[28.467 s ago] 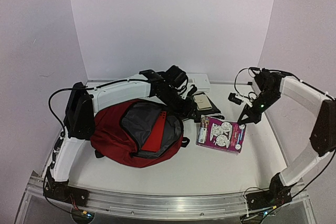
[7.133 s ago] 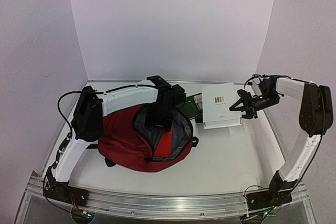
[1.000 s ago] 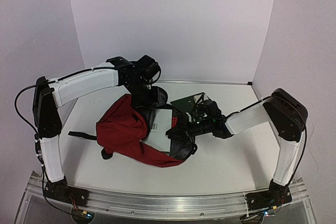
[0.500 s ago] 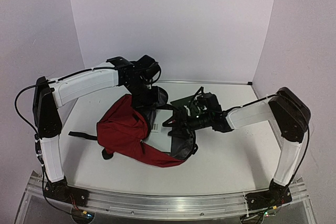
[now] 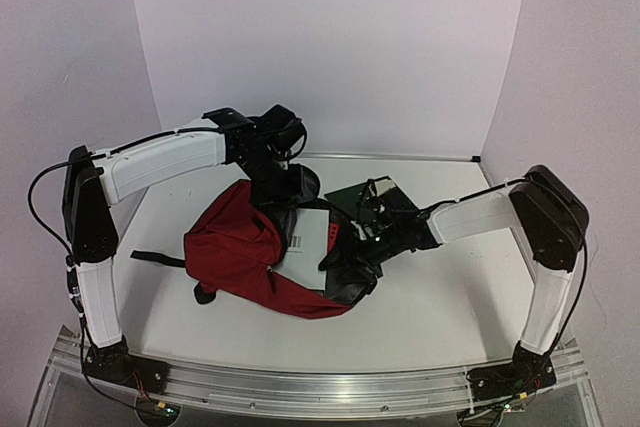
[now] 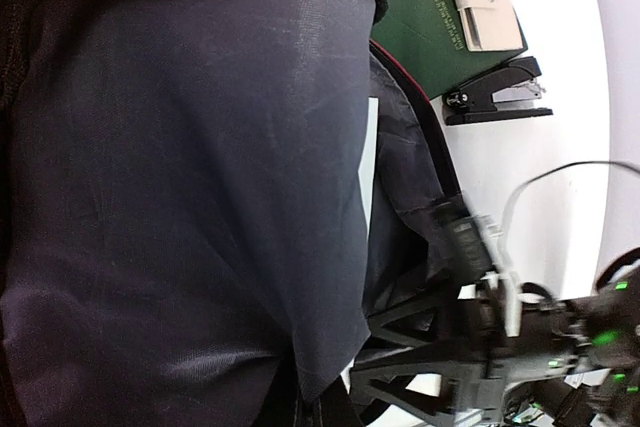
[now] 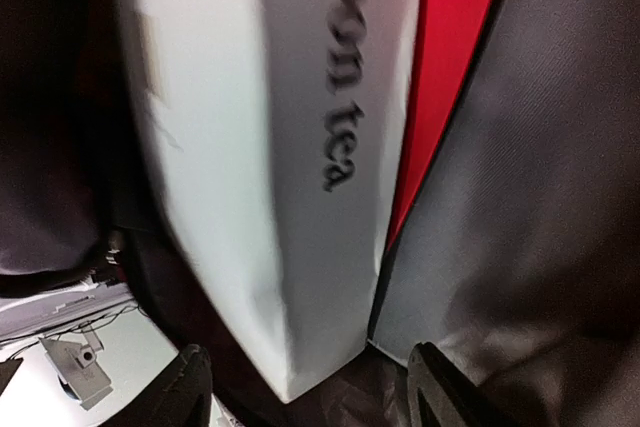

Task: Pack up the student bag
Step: Place the book in the student bag, then move the stationery to the center of the board.

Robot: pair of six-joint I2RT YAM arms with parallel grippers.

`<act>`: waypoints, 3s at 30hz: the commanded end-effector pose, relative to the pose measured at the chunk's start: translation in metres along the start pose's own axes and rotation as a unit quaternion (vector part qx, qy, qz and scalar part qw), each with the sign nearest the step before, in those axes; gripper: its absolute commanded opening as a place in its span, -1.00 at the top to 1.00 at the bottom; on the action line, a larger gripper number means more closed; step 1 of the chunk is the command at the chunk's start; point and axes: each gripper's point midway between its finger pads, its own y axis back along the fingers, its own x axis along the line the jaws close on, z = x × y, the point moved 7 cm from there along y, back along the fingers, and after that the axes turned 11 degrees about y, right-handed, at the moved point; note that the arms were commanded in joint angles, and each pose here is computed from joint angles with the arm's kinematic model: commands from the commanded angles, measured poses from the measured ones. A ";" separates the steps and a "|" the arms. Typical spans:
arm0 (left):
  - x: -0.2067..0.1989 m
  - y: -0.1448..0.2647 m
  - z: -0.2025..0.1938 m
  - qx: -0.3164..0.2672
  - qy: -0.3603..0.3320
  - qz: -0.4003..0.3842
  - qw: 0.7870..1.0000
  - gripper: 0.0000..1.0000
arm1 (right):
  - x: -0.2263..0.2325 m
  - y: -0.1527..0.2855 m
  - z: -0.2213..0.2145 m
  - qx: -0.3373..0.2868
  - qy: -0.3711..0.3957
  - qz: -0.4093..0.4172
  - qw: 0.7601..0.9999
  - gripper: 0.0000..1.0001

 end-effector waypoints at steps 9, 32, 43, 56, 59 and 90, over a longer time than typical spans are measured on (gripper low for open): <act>-0.002 0.025 0.000 -0.025 0.031 -0.050 0.998 0.99 | 0.075 -0.026 0.064 -0.058 0.050 0.158 0.984 -0.20; 0.017 0.003 0.004 0.000 0.066 -0.045 0.997 1.00 | 0.043 0.052 0.025 -0.070 0.131 0.050 0.988 -0.97; 0.033 -0.011 -0.009 0.070 0.007 -0.039 0.997 0.73 | -0.009 0.192 0.106 -0.174 0.153 -0.061 0.971 -0.97; 0.032 0.008 -0.022 0.111 -0.069 -0.071 0.989 -0.01 | -0.094 0.238 0.169 -0.168 0.135 -0.160 0.963 -0.97; 0.012 0.020 -0.017 0.108 -0.110 -0.125 0.980 -0.28 | -0.111 0.234 0.177 -0.143 0.139 -0.172 0.965 -0.96; -0.064 -0.099 0.105 -0.081 -0.131 -0.102 0.983 -0.93 | -0.191 0.161 0.101 -0.009 0.096 -0.164 0.982 -0.51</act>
